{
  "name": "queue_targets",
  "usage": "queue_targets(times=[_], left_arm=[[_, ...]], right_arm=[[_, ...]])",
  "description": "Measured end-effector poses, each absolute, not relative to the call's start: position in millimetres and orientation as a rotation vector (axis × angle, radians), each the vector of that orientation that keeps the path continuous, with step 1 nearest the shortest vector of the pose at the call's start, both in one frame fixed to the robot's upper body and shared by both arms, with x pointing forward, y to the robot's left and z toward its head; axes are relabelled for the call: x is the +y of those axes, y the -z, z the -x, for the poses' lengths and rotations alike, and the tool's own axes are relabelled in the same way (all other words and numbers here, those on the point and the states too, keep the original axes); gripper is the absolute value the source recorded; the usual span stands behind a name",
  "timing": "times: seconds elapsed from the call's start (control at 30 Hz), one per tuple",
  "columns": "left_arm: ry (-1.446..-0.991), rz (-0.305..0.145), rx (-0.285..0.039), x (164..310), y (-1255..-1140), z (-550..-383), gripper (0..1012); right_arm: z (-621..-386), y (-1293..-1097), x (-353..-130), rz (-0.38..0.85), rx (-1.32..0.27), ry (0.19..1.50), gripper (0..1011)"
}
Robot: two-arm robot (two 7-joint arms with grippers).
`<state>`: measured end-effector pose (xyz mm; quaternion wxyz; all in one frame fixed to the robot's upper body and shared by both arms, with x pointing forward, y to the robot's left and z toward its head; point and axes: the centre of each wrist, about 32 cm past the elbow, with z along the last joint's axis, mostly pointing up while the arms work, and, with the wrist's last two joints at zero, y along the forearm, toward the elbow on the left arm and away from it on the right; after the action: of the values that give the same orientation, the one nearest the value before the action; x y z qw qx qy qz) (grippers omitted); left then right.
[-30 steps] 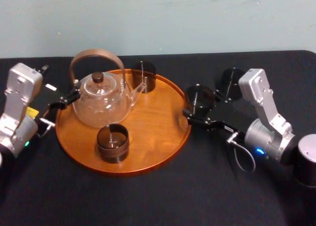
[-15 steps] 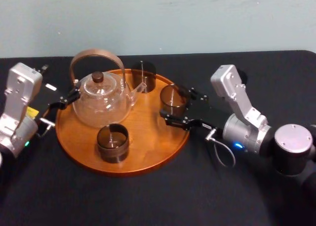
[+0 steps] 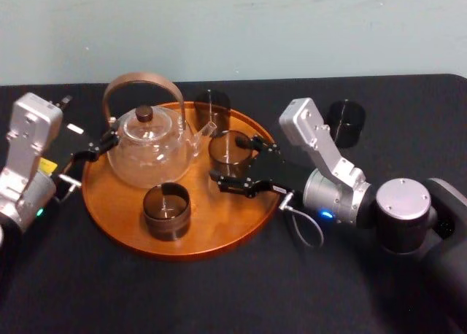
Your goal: Pick up the glass from the table and place it on the tray.
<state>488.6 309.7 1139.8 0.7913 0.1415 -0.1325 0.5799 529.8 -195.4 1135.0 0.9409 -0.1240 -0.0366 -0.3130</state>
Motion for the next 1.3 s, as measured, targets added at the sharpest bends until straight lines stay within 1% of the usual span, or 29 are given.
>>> queue_targets(times=[0.3, 0.57, 1.3], left_arm=[[-1.248, -0.304, -0.285, 309.7, -1139.8, -488.6, 1010], [-1.248, -0.304, -0.285, 309.7, -1139.8, -488.6, 1010], [-1.248, -0.304, -0.285, 309.7, -1139.8, -488.6, 1009]], right_arm=[[-528, -1132.1, -186, 0.253, -0.070, 0.609, 903], [-523, -1123.6, -182, 0.255, -0.052, 0.583, 903], [-518, -1105.4, -180, 0.260, -0.011, 0.568, 903]])
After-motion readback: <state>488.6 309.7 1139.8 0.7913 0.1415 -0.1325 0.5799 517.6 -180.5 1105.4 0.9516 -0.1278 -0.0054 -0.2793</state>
